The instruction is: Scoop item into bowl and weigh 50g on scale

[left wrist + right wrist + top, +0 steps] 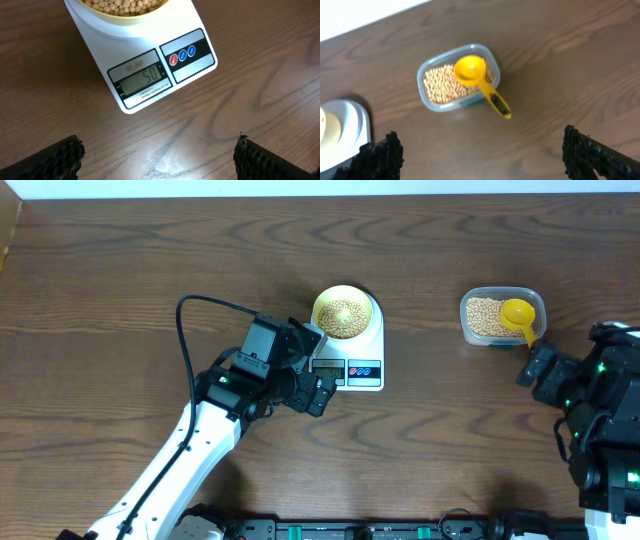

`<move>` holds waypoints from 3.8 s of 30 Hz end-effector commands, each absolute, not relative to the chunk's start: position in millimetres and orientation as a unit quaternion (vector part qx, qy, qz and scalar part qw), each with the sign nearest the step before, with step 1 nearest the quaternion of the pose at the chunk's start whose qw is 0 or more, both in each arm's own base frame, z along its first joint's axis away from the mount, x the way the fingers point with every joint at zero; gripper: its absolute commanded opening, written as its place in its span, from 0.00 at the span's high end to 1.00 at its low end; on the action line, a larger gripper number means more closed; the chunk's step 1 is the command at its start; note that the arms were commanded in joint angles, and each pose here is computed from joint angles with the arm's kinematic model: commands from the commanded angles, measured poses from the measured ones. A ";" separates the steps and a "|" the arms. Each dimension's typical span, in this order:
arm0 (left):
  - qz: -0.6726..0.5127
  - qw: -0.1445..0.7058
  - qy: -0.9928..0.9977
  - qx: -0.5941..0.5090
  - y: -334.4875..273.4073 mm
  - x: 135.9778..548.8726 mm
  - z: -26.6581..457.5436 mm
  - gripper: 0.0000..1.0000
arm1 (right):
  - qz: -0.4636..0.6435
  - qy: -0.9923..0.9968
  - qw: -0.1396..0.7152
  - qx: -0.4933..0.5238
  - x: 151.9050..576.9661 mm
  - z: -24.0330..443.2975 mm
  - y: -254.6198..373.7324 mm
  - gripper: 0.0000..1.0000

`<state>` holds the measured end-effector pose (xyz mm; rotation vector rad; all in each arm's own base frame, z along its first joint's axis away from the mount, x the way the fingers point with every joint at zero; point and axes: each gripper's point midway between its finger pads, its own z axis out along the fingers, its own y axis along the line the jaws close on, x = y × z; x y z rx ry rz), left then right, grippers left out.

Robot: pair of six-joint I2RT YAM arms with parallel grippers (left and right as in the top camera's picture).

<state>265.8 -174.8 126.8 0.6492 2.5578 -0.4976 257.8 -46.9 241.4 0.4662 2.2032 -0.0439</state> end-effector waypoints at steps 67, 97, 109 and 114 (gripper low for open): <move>-0.184 0.229 0.925 0.242 -177.6 267.6 130.4 0.02 | -0.112 0.733 0.671 -0.012 247.1 180.8 -22.3 0.01; -0.184 0.229 0.925 0.242 -177.6 267.6 130.4 0.02 | -0.097 0.722 0.674 -0.124 245.9 157.0 11.4 0.01; -0.184 0.229 0.925 0.242 -177.6 267.6 130.4 0.02 | -0.068 0.729 0.678 -0.060 246.1 157.4 0.3 0.01; -0.184 0.229 0.925 0.241 -177.6 267.6 130.4 0.02 | -0.046 0.731 0.680 -0.033 246.1 157.3 -0.7 0.01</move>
